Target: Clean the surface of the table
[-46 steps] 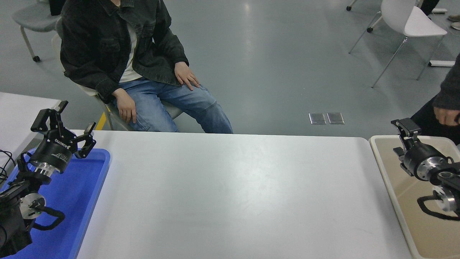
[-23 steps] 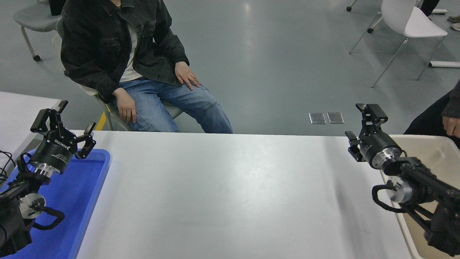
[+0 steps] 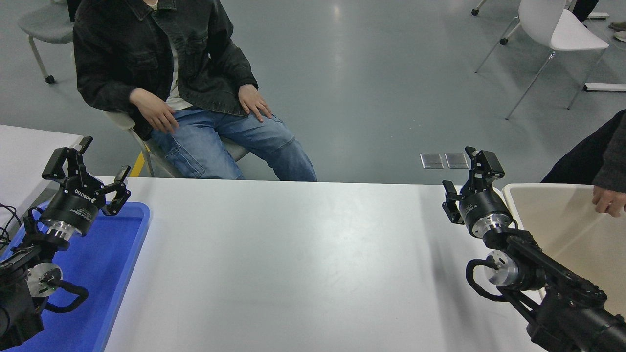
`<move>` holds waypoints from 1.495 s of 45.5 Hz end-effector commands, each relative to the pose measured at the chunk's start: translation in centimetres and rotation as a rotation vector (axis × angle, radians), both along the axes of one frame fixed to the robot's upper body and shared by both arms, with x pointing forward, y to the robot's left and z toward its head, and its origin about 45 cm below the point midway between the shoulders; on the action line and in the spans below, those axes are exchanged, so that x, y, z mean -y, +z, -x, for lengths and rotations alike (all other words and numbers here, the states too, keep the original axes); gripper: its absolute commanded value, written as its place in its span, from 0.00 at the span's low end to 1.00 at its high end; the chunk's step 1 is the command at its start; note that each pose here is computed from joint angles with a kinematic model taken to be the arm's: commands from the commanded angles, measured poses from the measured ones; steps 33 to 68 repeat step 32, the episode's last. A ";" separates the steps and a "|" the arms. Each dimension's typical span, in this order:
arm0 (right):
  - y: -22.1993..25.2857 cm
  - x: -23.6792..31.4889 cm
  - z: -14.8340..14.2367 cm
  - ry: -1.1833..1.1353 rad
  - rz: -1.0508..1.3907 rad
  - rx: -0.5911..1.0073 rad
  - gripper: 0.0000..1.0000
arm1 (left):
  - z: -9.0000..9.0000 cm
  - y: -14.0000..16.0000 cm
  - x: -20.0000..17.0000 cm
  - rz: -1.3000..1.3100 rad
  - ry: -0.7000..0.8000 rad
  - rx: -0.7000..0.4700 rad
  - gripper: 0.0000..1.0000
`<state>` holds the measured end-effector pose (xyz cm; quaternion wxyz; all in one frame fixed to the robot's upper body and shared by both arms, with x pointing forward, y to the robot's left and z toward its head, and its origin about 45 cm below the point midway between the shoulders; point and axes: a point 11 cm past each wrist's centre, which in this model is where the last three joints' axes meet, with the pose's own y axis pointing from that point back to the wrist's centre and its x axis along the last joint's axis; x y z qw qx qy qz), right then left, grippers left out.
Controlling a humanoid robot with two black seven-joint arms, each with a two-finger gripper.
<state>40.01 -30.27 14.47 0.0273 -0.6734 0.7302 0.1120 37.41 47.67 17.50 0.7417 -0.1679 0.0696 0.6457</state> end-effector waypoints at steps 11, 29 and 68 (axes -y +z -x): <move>-0.6 0.1 0.4 -0.011 0.004 0.003 1.00 | 0.0 0.0 0.0 0.000 0.000 0.000 1.00; -1.3 0.1 0.8 -0.007 0.011 -0.014 1.00 | 0.0 0.0 0.0 -0.001 0.001 0.000 1.00; -1.5 0.1 1.0 -0.008 0.009 -0.014 1.00 | 0.0 0.0 0.0 0.000 0.000 0.000 1.00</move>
